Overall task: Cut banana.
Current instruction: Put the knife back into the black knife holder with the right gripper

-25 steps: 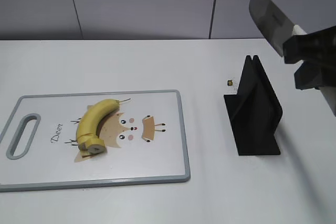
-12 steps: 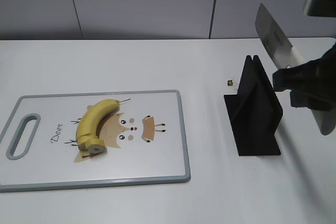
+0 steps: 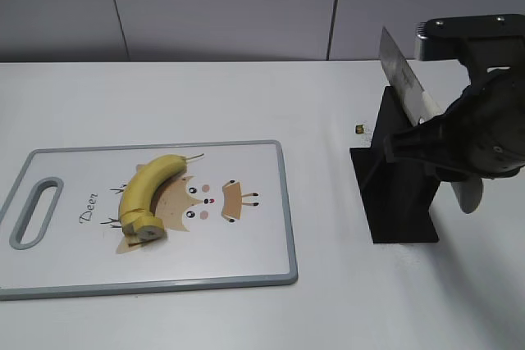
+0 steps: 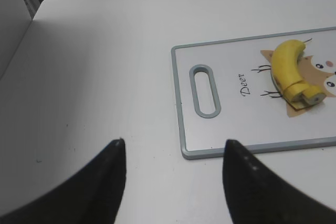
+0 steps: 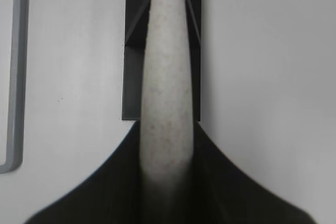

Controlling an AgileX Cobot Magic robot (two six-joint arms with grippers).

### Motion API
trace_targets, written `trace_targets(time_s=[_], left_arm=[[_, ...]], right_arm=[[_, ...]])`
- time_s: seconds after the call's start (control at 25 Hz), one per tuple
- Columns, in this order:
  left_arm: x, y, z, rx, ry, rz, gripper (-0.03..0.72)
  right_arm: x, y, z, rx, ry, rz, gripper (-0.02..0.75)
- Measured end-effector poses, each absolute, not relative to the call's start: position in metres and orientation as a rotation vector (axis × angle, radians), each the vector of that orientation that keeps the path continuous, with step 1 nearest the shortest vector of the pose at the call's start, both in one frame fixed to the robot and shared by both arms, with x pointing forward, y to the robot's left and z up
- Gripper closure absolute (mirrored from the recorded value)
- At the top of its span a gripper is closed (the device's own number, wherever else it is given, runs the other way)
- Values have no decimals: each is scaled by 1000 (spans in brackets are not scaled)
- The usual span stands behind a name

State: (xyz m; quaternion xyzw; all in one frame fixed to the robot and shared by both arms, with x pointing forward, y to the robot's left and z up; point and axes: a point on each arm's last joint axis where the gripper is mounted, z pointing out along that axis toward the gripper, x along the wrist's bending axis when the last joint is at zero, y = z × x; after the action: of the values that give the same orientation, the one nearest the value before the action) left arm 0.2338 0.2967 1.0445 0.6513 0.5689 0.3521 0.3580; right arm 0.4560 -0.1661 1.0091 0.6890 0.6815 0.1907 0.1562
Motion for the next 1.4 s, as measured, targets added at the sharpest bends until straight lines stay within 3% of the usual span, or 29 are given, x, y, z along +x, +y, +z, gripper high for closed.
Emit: trace_targets(time_s=[1.24, 1.32, 1.4], left_arm=[[234, 297, 1044, 1681, 1469, 910, 136], [234, 297, 1044, 1681, 1469, 910, 136], [234, 297, 1044, 1681, 1469, 910, 136]], right_arm=[[465, -161, 991, 2031, 1907, 495, 573], [465, -161, 991, 2030, 1908, 497, 524], [465, -161, 991, 2030, 1908, 497, 409]])
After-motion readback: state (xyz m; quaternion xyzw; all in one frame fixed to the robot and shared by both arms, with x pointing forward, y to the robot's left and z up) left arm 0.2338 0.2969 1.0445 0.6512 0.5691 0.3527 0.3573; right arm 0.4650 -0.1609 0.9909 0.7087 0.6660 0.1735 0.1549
